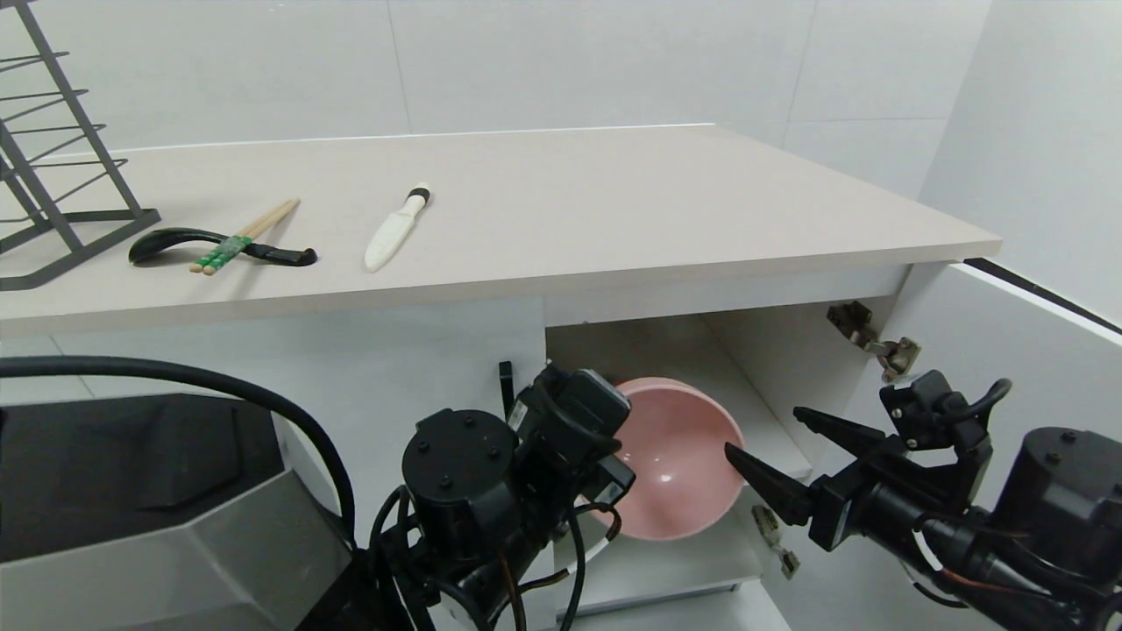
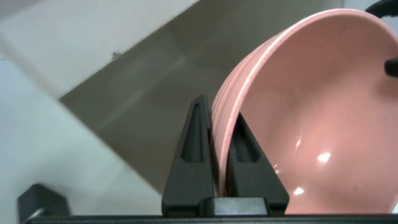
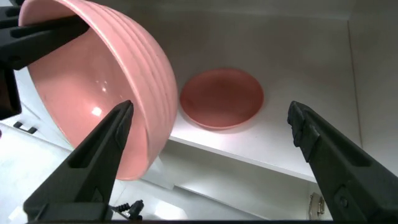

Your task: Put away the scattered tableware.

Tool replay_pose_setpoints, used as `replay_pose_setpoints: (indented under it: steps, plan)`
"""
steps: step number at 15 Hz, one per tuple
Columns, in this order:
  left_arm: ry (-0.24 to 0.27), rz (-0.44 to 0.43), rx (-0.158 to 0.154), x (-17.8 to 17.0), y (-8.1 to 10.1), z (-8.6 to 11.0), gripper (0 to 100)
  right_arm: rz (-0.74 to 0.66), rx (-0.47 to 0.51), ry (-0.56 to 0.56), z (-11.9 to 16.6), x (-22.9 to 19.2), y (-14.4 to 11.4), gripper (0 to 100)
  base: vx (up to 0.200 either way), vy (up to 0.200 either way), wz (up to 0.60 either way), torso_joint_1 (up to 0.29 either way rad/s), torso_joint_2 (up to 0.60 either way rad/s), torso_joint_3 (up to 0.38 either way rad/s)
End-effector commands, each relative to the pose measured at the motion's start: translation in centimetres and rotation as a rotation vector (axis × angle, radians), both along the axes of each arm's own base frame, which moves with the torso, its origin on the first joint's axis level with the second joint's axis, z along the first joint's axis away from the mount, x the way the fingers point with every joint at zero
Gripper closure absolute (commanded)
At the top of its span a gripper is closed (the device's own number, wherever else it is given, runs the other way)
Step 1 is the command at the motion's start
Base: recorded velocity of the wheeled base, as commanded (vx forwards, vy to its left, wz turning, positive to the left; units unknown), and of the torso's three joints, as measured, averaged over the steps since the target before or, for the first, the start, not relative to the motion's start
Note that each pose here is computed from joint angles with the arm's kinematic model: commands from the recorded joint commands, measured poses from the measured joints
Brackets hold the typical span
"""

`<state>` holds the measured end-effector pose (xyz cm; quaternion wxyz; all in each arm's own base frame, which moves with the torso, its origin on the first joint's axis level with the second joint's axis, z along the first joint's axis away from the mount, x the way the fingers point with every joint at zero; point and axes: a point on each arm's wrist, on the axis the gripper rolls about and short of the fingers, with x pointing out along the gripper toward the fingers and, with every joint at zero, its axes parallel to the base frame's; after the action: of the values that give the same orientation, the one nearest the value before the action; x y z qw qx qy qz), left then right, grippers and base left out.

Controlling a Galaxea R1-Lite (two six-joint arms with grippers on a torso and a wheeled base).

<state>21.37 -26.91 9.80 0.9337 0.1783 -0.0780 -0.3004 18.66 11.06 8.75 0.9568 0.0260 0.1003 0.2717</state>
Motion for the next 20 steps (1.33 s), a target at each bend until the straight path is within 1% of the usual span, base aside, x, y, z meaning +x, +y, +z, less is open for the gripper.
replay_pose_setpoints:
  steps: [1, 4, 5, 6, 7, 9, 10, 11, 13, 14, 15, 20]
  plan:
    - [-0.009, -0.002, -0.01, 0.3, -0.5, -0.3, 100, 0.002, 0.001, -0.001, 0.0, 0.0, 0.0, 0, 0.0, 0.0, 0.0, 0.0, 0.0, 0.0]
    - [-0.015, -0.03, -0.03, -0.1, -0.9, -0.1, 100, 0.005, 0.0, 0.001, 0.0, 0.0, 0.1, 0, 0.0, 0.0, 0.0, 0.0, 0.0, 0.0]
    - [-0.02, -0.053, -0.042, -0.4, -1.1, 0.0, 100, 0.007, -0.001, 0.002, -0.1, -0.1, 0.1, 0, 0.0, 0.0, 0.0, 0.0, 0.0, 0.0]
    - [-0.024, -0.101, -0.05, -0.5, -1.3, -0.1, 100, 0.007, -0.001, 0.002, -0.1, -0.1, 0.1, 0, 0.0, 0.0, 0.0, 0.0, 0.0, 0.0]
    - [-0.019, -0.122, -0.044, -0.4, -1.5, -0.5, 100, 0.007, -0.001, 0.002, -0.1, -0.1, 0.1, 0, 0.0, 0.0, 0.0, 0.0, 0.0, 0.0]
    - [-0.026, -0.127, -0.055, -0.2, -1.8, -0.4, 100, 0.007, 0.0, 0.001, 0.0, 0.0, 0.1, 0, 0.0, 0.0, 0.0, 0.0, 0.0, 0.0]
    - [-0.025, -0.128, -0.068, -0.1, -1.9, -0.2, 100, 0.007, 0.002, -0.002, 0.0, 0.0, 0.1, 0, 0.0, 0.0, 0.0, 0.0, 0.0, 0.0]
    - [-0.024, -0.124, -0.092, 0.1, -2.1, 0.1, 100, 0.007, 0.001, -0.001, 0.0, -0.1, 0.1, 0, 0.0, 0.0, 0.0, 0.0, 0.0, 0.0]
    - [-0.028, -0.124, -0.111, 0.2, -2.3, 0.4, 100, 0.009, 0.002, 0.0, 0.0, -0.1, 0.2, 0, 0.0, 0.0, 0.0, 0.0, 0.0, 0.0]
    - [-0.029, -0.124, -0.114, 0.2, -2.3, 0.4, 100, 0.016, 0.002, 0.002, 0.0, -0.2, 0.3, 0, 0.0, 0.0, 0.0, 0.0, 0.0, 0.0]
    - [-0.03, -0.124, -0.116, 0.3, -2.4, 0.4, 100, 0.019, 0.0, 0.004, -0.1, -0.3, 0.3, 100, 0.0, 0.0, 0.0, 0.0, 0.0, 0.0]
    - [-0.024, -0.133, -0.106, 0.2, -2.6, 0.0, 100, 0.057, -0.001, 0.008, -0.1, -0.8, 1.0, 100, 0.0, 0.0, 0.0, 0.0, 0.0, 0.0]
